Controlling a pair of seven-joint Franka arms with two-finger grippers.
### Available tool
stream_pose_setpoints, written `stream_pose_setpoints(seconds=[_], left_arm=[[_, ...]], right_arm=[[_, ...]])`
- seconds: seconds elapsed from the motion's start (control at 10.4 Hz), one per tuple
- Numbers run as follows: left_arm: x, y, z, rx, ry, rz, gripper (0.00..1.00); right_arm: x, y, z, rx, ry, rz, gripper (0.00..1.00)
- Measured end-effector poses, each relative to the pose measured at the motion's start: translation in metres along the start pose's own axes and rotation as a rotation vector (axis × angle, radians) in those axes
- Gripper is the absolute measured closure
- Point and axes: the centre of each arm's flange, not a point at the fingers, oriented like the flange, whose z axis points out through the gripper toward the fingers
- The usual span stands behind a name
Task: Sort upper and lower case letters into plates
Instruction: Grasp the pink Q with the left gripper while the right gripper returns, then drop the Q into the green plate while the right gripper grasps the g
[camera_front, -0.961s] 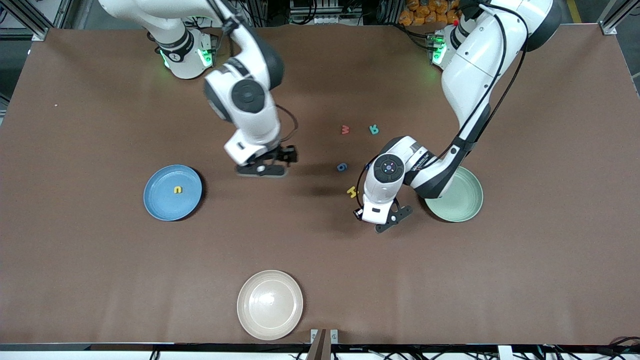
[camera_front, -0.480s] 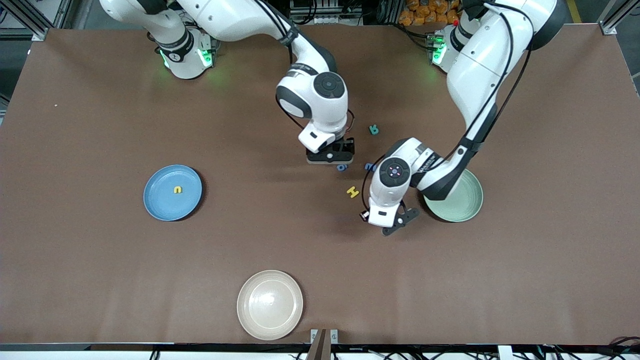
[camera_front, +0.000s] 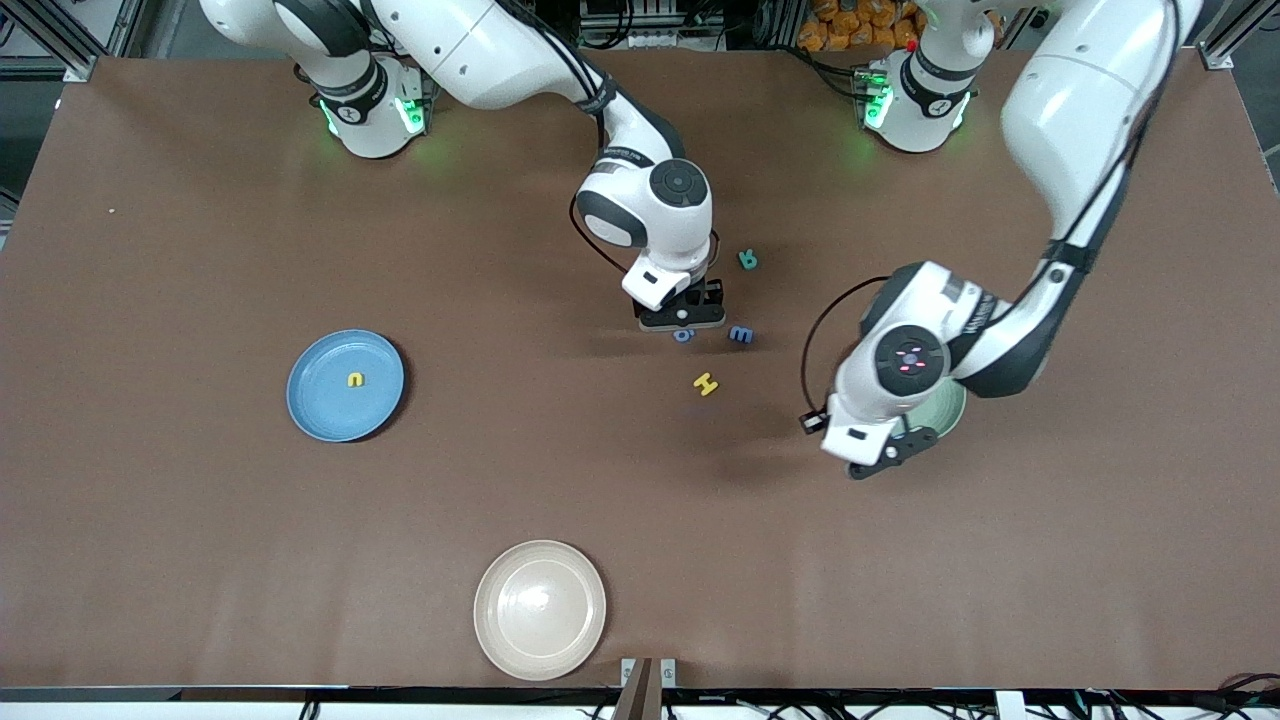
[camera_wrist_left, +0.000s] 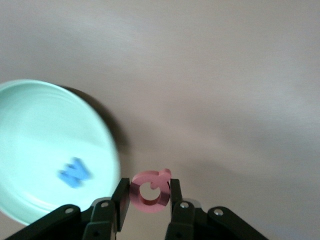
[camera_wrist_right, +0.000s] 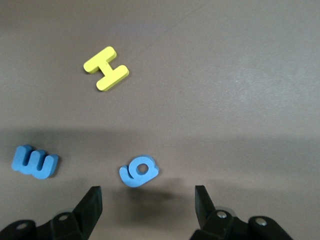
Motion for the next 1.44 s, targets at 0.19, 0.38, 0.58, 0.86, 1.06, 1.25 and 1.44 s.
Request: stream_pose_setpoints(seconds=[0.19, 0.38, 0.58, 0.86, 1.06, 1.25, 1.44], left_arm=[[0.004, -0.035, 0.021, 0.012, 0.009, 0.05, 0.63], [0.01, -0.07, 0.056, 0.006, 0.088, 0.088, 0.63], [0.017, -0.108, 0.08, 0.002, 0.105, 0.104, 0.63], [0.004, -0.086, 0.068, -0.027, 0.116, 0.076, 0.27], [-0.015, -0.058, 0.055, -0.064, 0.122, -0.004, 0.0], [-0.035, -0.028, 0.044, -0.098, 0.124, -0.128, 0.0], [-0.057, 0.007, 0.034, -0.128, 0.129, -0.243, 0.0]], right_arm=[[0.001, -0.009, 0.007, 0.003, 0.013, -0.017, 0.2], [0.003, -0.016, 0.013, -0.003, 0.037, -0.051, 0.23], [0.0, -0.018, 0.019, -0.011, 0.041, -0.099, 0.23], [-0.001, -0.018, 0.022, -0.015, 0.038, -0.119, 0.24], [-0.002, -0.017, 0.025, -0.018, 0.035, -0.12, 0.28], [-0.002, -0.018, 0.026, -0.017, 0.034, -0.12, 0.31], [-0.001, -0.019, 0.025, -0.015, 0.036, -0.12, 0.38]])
